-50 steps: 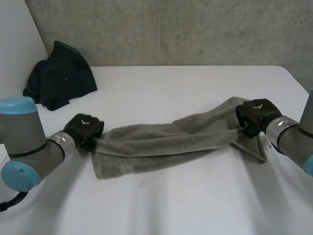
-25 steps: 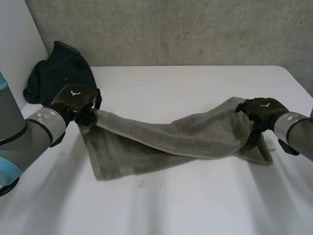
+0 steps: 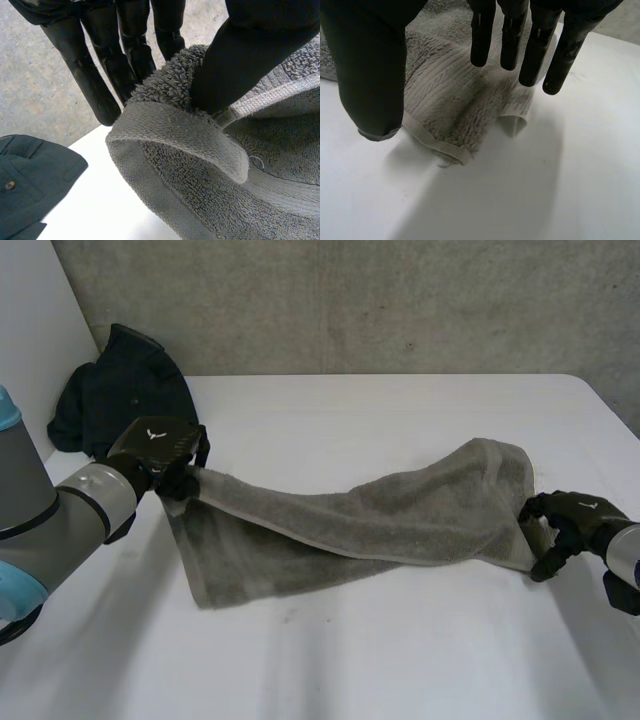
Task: Fold the laundry.
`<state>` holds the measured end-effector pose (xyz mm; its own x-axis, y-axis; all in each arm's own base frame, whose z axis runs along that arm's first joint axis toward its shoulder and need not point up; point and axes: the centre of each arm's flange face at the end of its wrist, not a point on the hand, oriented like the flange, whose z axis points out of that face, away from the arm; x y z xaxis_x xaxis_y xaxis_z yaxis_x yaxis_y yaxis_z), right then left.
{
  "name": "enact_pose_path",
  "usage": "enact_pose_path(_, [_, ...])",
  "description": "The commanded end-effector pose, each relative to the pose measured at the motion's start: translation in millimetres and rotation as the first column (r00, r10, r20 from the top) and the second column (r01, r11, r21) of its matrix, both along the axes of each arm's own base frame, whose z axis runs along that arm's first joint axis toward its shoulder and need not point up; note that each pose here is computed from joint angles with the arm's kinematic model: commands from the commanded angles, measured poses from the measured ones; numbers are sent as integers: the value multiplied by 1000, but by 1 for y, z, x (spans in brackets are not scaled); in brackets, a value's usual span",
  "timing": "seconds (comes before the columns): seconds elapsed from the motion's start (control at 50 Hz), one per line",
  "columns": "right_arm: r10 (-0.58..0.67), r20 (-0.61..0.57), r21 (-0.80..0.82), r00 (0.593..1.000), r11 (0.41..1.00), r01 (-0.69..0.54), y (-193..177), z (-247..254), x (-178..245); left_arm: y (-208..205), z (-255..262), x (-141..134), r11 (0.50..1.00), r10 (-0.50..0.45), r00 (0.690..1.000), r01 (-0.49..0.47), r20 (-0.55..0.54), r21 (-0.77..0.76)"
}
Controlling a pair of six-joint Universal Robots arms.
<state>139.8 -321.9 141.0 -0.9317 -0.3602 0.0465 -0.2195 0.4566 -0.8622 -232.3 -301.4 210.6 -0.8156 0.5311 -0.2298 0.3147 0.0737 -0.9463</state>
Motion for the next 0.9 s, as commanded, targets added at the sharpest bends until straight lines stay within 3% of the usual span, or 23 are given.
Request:
enact_pose_path(0.02, [-10,41,8,999,1000,10,-8,-12,2,-1,0,1,1000,2,1000,-2,1,0])
enact_pose_path(0.42, [39,52,-82,998,996,-34,-29,-4,22,2,4,0,1000,2,1000,-2,0,-5])
enact_pose_path(0.56, [71,21,-206,997,976,-65,-28,74,27,10,45,8,997,16,1000,-17,-14,-76])
enact_pose_path(0.62, [106,-56,-243,993,963,-117,-14,121,27,16,62,10,994,15,1000,-16,-15,-106])
enact_pose_path(0.68, [142,-210,-268,967,943,-197,4,155,27,27,81,13,993,15,1000,-16,-10,-114])
enact_pose_path(0.8, [136,-487,-306,863,898,-315,35,200,23,41,106,23,994,32,999,-30,14,-103])
enact_pose_path(0.9, [117,-523,-267,844,918,-292,40,201,22,43,100,25,996,27,995,-19,92,-87])
